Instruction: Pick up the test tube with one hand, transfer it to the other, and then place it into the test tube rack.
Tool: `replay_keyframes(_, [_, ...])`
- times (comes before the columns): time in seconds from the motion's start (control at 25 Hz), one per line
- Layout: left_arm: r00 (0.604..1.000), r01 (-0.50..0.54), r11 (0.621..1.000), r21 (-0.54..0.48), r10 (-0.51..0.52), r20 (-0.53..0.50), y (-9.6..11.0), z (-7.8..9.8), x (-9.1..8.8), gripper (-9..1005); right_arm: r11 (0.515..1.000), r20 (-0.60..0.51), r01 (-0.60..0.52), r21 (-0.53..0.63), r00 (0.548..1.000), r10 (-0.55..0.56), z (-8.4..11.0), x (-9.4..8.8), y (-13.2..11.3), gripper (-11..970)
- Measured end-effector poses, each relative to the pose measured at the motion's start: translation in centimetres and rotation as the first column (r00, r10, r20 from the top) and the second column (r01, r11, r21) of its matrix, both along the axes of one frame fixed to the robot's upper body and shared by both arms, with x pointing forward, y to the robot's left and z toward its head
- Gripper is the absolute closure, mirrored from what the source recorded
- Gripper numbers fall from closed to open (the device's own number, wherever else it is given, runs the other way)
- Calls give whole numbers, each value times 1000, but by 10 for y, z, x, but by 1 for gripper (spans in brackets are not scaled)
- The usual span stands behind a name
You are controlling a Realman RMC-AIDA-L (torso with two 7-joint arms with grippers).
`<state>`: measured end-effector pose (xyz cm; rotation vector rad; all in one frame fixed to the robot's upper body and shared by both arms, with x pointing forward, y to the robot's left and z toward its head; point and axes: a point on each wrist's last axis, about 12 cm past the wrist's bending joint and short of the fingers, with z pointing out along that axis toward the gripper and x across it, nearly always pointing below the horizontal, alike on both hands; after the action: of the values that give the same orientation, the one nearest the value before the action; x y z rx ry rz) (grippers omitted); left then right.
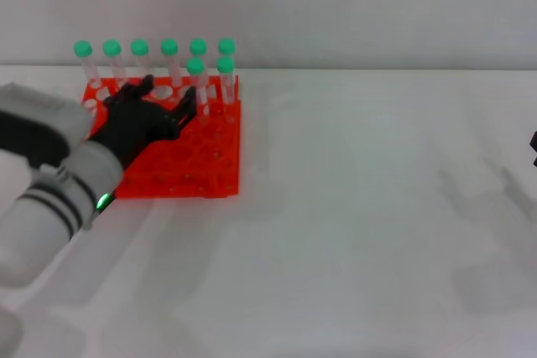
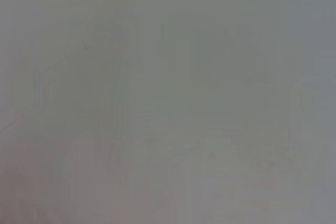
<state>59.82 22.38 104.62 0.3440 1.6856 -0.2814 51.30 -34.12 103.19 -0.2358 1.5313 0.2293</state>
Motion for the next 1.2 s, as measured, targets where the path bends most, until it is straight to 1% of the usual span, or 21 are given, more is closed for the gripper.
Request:
replay_keyframes(0.08, [999, -31, 998, -51, 33, 26, 10, -2, -14, 350, 1000, -3, 6, 0, 1000, -6, -1, -1, -1, 184])
replay_keyframes(0.12, [996, -75, 991, -107, 80, 49, 23, -5, -29, 322, 1000, -3, 10, 0, 1000, -10, -1, -1, -2, 184])
replay_keyframes(0.2, [991, -102, 984, -147, 113, 68, 31, -7, -39, 267, 1000, 1, 27, 4, 1000, -27, 0, -2, -5, 184])
replay_keyframes(0.24, [983, -144, 970, -195, 163, 83, 44, -11, -54, 239, 999, 3, 43, 6, 999, -43, 0, -3, -8, 184])
replay_keyframes(0.32, [971, -187, 947, -260, 218, 96, 60, -17, -78, 183, 997, 9, 76, 5, 997, -76, -1, -6, -14, 184])
replay_keyframes(0.4, [957, -230, 913, -336, 276, 95, 77, -24, -107, 128, 994, 17, 110, 8, 994, -111, -1, -9, -19, 183])
replay_keyframes(0.44, [950, -247, 900, -359, 298, 93, 83, -27, -118, 123, 991, 20, 130, 13, 991, -130, -1, -10, -22, 183])
replay_keyframes(0.48, [933, -280, 876, -393, 344, 101, 94, -30, -135, 118, 988, 22, 154, 20, 988, -154, 0, -12, -26, 183])
replay_keyframes(0.52, [921, -303, 861, -407, 374, 105, 101, -32, -146, 112, 984, 24, 175, 28, 984, -176, -1, -13, -29, 183])
replay_keyframes(0.6, [884, -360, 824, -438, 451, 121, 118, -36, -175, 102, 977, 24, 211, 43, 977, -212, -1, -16, -34, 183])
replay_keyframes(0.64, [873, -376, 813, -445, 472, 125, 123, -38, -185, 102, 974, 22, 221, 47, 975, -222, -2, -17, -36, 183])
replay_keyframes(0.68, [862, -393, 805, -445, 490, 126, 129, -40, -199, 102, 972, 22, 228, 49, 973, -229, -2, -18, -37, 183])
replay_keyframes(0.76, [851, -410, 798, -441, 509, 131, 136, -42, -219, 102, 968, 24, 245, 51, 969, -246, -1, -19, -41, 183])
replay_keyframes(0.84, [843, -431, 794, -429, 524, 121, 142, -44, -235, 102, 962, 28, 266, 57, 963, -268, -1, -21, -45, 182])
replay_keyframes(0.88, [842, -435, 793, -426, 526, 120, 143, -45, -238, 102, 959, 30, 277, 61, 960, -279, -1, -22, -46, 182])
replay_keyframes(0.96, [839, -449, 794, -410, 533, 113, 146, -46, -250, 102, 956, 34, 287, 66, 957, -290, 0, -23, -48, 181])
replay_keyframes(1.08, [838, -460, 796, -395, 536, 105, 148, -47, -258, 102, 955, 34, 288, 72, 956, -291, 0, -23, -48, 179])
replay_keyframes(1.2, [841, -457, 799, -392, 531, 103, 148, -48, -258, 102, 953, 23, 295, 71, 955, -297, -2, -24, -48, 179])
